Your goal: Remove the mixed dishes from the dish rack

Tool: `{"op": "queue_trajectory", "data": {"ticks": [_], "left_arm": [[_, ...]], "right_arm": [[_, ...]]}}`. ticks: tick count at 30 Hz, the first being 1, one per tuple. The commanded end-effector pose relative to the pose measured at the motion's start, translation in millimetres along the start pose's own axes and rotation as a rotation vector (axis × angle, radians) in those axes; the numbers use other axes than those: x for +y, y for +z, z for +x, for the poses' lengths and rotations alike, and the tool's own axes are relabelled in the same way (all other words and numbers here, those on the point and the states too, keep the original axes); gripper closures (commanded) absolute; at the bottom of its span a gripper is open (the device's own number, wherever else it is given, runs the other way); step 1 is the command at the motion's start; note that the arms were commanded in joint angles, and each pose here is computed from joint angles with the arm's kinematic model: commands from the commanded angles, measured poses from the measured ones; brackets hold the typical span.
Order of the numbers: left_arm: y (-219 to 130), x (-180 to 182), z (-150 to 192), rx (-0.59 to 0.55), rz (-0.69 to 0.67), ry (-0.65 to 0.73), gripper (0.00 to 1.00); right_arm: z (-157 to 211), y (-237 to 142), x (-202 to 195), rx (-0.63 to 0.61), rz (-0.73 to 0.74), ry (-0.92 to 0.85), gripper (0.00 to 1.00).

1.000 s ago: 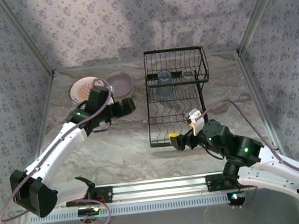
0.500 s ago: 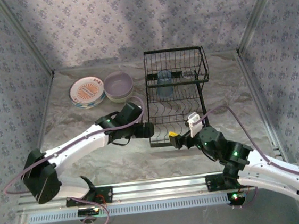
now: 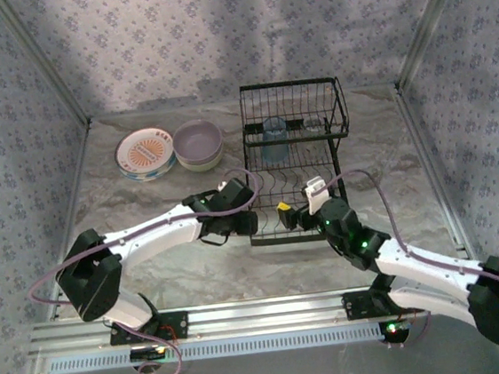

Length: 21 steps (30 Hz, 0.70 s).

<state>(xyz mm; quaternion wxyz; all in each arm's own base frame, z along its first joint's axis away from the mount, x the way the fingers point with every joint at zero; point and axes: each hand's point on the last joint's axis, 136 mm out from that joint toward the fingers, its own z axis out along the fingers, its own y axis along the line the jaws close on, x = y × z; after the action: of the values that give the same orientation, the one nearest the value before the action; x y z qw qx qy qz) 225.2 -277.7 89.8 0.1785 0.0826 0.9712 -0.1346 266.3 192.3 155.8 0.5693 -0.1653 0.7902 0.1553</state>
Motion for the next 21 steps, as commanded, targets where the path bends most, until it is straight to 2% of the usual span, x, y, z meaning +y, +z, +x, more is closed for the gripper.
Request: {"op": "queue_trajectory", "data": {"ticks": [1, 3, 8, 14, 16, 21], "left_arm": [[5.0, -4.6, -5.3, -0.017, -0.011, -0.014, 0.49], [8.8, -4.5, -3.7, -0.007, -0.018, -0.019, 0.53], [14.8, -6.2, 1.6, 0.015, -0.025, -0.018, 0.75], [18.4, -9.8, 7.5, 0.033, -0.025, -0.011, 0.96], [20.0, -10.6, 10.6, 0.044, -0.024, -0.008, 1.0], [22.4, -13.1, 17.9, 0.061, -0.029, 0.003, 1.0]], "right_arm": [[-23.0, 7.0, 2.7, -0.115, -0.019, 0.003, 0.0], [-23.4, 12.2, 0.9, -0.135, -0.01, -0.001, 0.0], [-19.2, 30.6, -7.1, -0.158, 0.012, 0.029, 0.0], [-18.8, 53.6, -11.1, -0.19, 0.033, 0.052, 0.0], [-18.2, 59.6, -11.7, -0.2, 0.039, 0.051, 0.0], [-16.9, 70.7, -12.6, -0.227, 0.052, 0.029, 0.0]]}}
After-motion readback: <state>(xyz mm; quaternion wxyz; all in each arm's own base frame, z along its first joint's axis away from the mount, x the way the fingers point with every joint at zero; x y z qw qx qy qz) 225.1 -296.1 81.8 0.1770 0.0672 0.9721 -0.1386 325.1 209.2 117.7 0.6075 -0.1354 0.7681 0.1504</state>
